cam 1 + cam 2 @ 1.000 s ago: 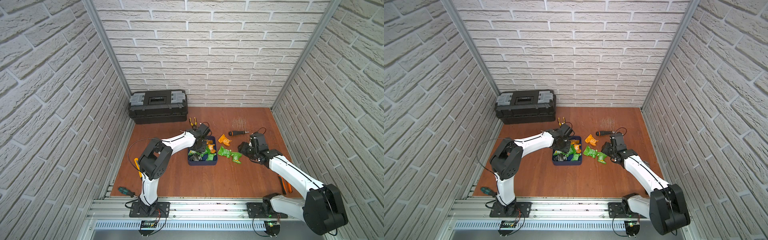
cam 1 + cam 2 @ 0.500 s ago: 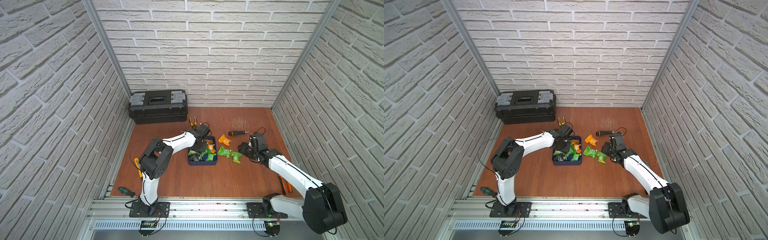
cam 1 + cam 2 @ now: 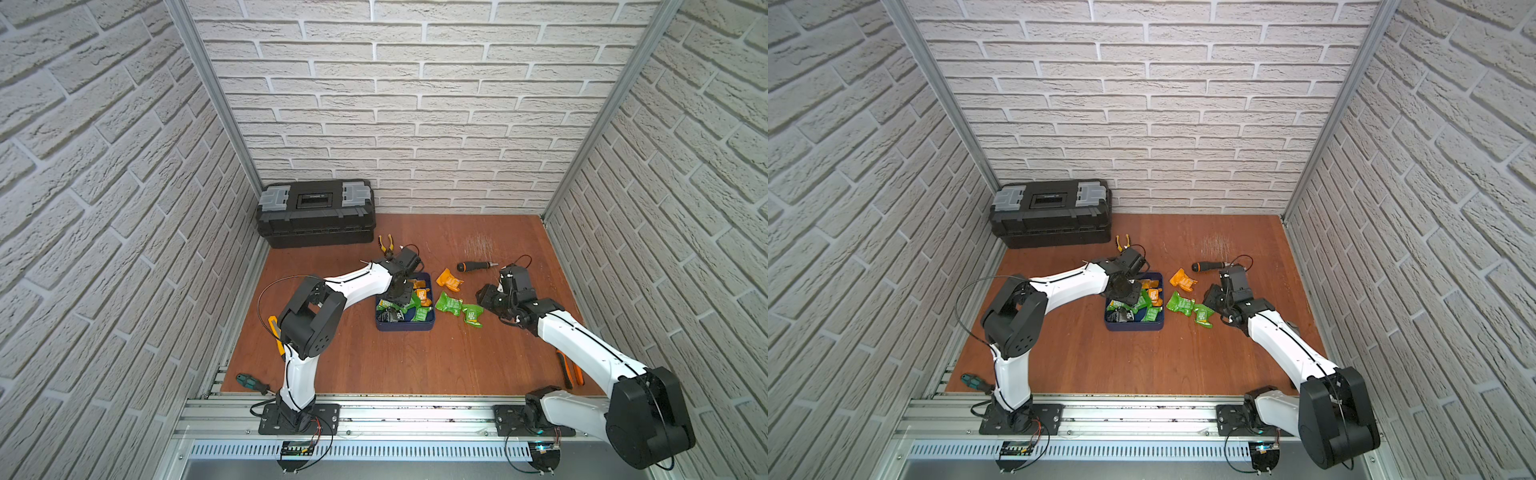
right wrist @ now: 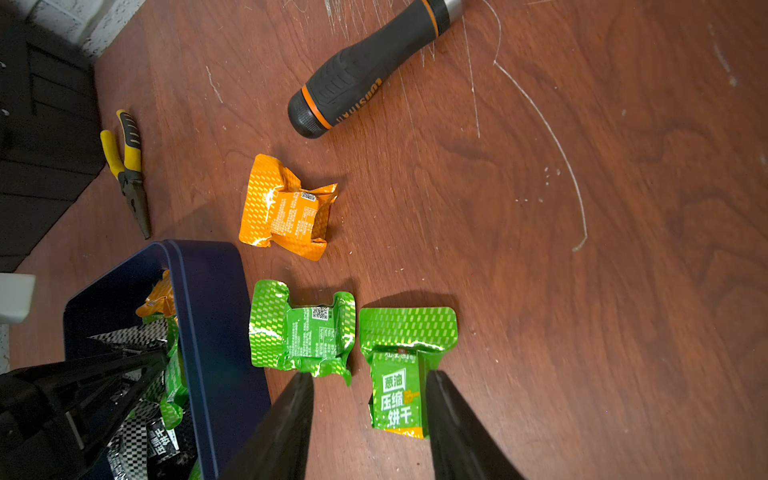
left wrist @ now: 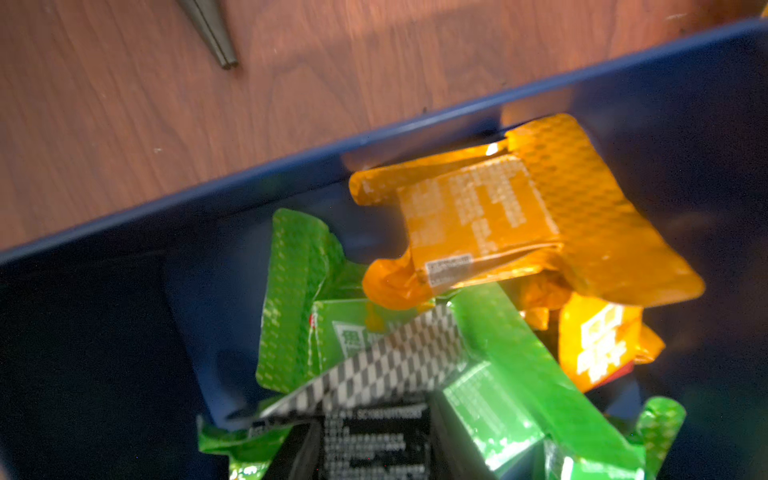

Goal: Take the cookies out of the storage box
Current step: Pick up the cookie from the storage box.

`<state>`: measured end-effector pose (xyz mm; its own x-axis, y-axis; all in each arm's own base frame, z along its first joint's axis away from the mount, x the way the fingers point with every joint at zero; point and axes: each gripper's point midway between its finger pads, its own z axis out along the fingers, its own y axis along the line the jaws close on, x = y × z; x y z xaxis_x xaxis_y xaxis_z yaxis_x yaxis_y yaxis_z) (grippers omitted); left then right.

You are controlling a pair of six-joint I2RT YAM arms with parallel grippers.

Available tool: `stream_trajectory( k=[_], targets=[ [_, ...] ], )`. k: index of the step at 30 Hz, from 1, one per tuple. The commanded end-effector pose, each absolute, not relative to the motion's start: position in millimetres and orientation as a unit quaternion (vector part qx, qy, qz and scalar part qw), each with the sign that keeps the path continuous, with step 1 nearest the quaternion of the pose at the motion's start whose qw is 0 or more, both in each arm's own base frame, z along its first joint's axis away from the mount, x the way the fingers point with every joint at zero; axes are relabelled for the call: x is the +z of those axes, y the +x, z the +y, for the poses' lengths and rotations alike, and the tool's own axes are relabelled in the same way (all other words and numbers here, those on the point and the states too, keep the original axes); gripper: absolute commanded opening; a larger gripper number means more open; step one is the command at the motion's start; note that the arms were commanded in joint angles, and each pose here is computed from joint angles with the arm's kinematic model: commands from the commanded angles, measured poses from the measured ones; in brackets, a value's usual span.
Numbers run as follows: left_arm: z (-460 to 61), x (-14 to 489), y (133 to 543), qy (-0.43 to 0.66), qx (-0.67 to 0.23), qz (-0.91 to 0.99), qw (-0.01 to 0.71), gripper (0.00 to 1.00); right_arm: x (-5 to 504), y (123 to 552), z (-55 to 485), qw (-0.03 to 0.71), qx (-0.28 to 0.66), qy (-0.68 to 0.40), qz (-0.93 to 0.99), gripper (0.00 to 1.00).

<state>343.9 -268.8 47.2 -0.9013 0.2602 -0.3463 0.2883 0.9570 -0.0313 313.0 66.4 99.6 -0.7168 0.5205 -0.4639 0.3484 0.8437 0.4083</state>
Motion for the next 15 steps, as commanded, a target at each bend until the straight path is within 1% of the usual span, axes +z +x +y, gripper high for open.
stream_trajectory(
  k=[1,6,10,15],
  targets=[
    [-263.5,71.6,345.6,0.139,-0.045,0.969,0.201,0.30,108.9,316.2,67.6,0.308,0.156,0.233,0.909,0.49],
    [-260.9,92.7,343.5,0.132,-0.058,0.964,0.223,0.30,108.0,316.3,68.7,0.308,0.159,0.233,0.909,0.49],
    [-252.7,109.0,341.3,0.106,-0.081,0.961,0.241,0.31,106.7,317.3,70.1,0.306,0.163,0.233,0.909,0.49],
    [-225.6,126.8,337.7,0.069,-0.084,0.960,0.257,0.31,105.2,319.5,73.3,0.302,0.168,0.231,0.910,0.49]
  ],
)
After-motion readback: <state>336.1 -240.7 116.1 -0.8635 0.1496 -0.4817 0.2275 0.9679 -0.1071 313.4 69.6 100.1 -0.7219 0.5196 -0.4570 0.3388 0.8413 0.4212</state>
